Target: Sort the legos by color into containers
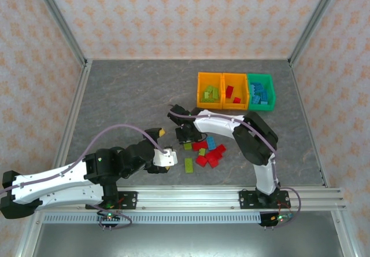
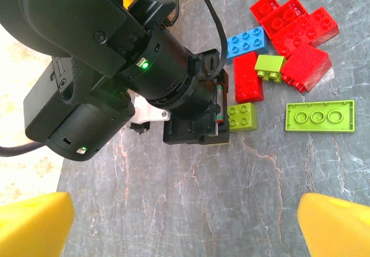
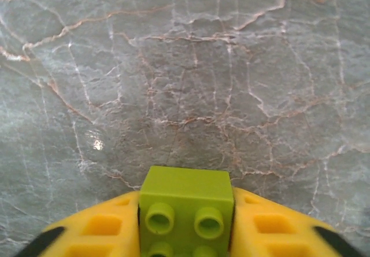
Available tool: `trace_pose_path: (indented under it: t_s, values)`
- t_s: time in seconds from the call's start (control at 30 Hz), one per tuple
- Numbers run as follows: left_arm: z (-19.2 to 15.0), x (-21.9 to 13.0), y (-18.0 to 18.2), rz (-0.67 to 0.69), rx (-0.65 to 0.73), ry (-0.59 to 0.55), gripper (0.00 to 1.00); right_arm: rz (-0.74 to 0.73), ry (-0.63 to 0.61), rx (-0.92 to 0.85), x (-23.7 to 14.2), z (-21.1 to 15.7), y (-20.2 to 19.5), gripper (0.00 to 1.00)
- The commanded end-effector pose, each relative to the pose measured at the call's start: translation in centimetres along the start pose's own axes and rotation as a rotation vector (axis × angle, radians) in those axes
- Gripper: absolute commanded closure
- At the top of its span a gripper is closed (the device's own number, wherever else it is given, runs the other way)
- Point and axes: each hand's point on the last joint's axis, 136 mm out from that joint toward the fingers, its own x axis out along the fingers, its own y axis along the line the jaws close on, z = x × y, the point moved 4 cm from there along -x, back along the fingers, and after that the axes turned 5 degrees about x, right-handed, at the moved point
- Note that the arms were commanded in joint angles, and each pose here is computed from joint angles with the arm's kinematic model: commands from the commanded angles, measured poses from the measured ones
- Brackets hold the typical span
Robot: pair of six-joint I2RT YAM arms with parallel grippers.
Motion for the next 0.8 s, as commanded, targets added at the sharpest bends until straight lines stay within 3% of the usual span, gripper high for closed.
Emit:
trace_pose_path:
  t_s: [0.0,0.2,0.37,0.5,0.67,0.73,0.77]
  values:
    - [0.1,0.0,0.0,0.006,0.012,-0.007,0.0,0.011,-0.1,0.037,-2.5,1.4,0.4,0.75]
    - [0.1,-0.2,0.2,0.014,0.01,-0.014,0.0,0.005,-0.384,0.16,-10.2,6.3,-3.4,0.77]
    - [0.0,-0.1,0.1,0.016,0.017,-0.008,0.0,-0.202,-0.615,0.206,-15.4,12.0,-10.1,0.76]
    - [0.0,-0.1,0.0,0.011,0.02,-0.008,0.0,-0.248,-0.645,0.255,-15.3,17.5,-13.6,0.77]
    - [-0.3,-0.1,0.1,0.027,0.024,0.002,0.0,-0.249,-0.614,0.252,-12.5,23.3,-14.5,0.75]
    - [-0.3,0.0,0.1,0.03,0.025,0.004,0.0,-0.263,-0.592,0.251,-11.6,24.7,-14.7,0.71]
    - [-0.4,0.0,0.1,0.031,0.025,0.005,0.0,-0.259,-0.581,0.25,-11.2,25.2,-14.6,0.65]
